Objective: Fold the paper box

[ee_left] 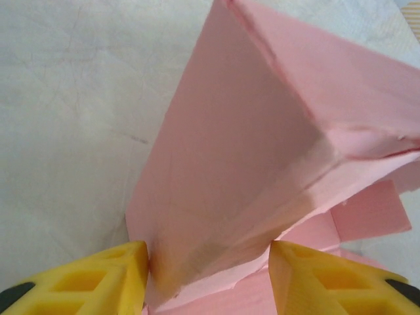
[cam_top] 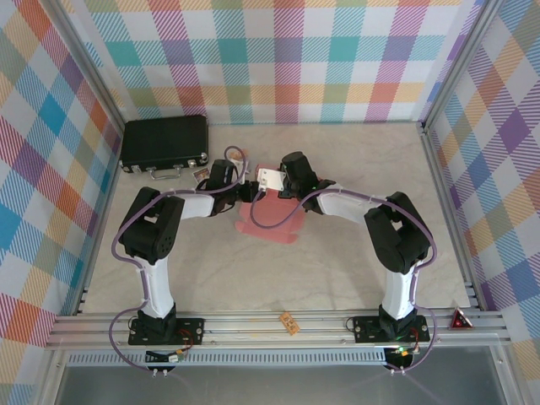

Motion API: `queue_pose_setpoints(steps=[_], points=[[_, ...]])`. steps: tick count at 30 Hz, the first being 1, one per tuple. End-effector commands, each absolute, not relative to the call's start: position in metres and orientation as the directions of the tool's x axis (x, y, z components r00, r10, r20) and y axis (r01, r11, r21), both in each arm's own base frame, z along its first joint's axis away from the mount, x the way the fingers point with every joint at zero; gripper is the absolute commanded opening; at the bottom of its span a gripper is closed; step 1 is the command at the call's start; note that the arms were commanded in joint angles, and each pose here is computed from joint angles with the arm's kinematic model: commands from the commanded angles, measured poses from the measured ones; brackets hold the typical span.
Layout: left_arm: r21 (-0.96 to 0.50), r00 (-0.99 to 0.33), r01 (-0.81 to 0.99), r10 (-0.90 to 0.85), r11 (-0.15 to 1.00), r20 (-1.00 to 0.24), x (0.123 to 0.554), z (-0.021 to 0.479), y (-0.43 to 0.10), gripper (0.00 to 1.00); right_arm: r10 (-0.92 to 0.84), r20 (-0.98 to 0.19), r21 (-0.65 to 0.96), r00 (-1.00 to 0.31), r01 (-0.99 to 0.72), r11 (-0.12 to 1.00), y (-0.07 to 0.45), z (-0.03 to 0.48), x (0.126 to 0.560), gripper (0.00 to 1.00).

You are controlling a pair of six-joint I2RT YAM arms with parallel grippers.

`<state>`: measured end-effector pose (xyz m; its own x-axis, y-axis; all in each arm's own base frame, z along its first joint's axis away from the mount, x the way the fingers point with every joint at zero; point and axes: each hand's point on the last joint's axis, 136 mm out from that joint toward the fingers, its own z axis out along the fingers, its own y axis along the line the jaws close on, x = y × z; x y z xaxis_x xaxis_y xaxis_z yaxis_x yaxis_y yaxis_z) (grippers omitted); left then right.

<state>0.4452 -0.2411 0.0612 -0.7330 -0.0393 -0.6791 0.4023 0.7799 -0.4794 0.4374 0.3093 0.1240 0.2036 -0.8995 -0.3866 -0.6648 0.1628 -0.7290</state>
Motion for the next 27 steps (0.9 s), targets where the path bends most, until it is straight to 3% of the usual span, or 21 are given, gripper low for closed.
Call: queue_pose_setpoints(steps=[1, 15, 21, 27], points=[[-0.447, -0.691, 0.445, -0.02, 0.776, -0.722, 0.443, 0.076, -0.237, 0.52, -0.891, -0.39, -0.694, 0.232, -0.711, 0.119, 0.319, 0.111, 0.421, 0.0], [-0.359, -0.664, 0.395, -0.007, 0.846, -0.747, 0.438, 0.071, -0.213, 0.53, -0.889, -0.366, -0.715, 0.276, -0.694, 0.079, 0.326, 0.106, 0.412, 0.0], [-0.359, -0.646, 0.434, 0.008, 0.826, -0.763, 0.434, 0.077, -0.218, 0.54, -0.889, -0.362, -0.712, 0.282, -0.699, 0.067, 0.328, 0.103, 0.409, 0.0], [-0.368, -0.654, 0.454, 0.022, 0.811, -0.757, 0.439, 0.072, -0.224, 0.49, -0.893, -0.358, -0.71, 0.274, -0.701, 0.069, 0.329, 0.101, 0.409, 0.0]])
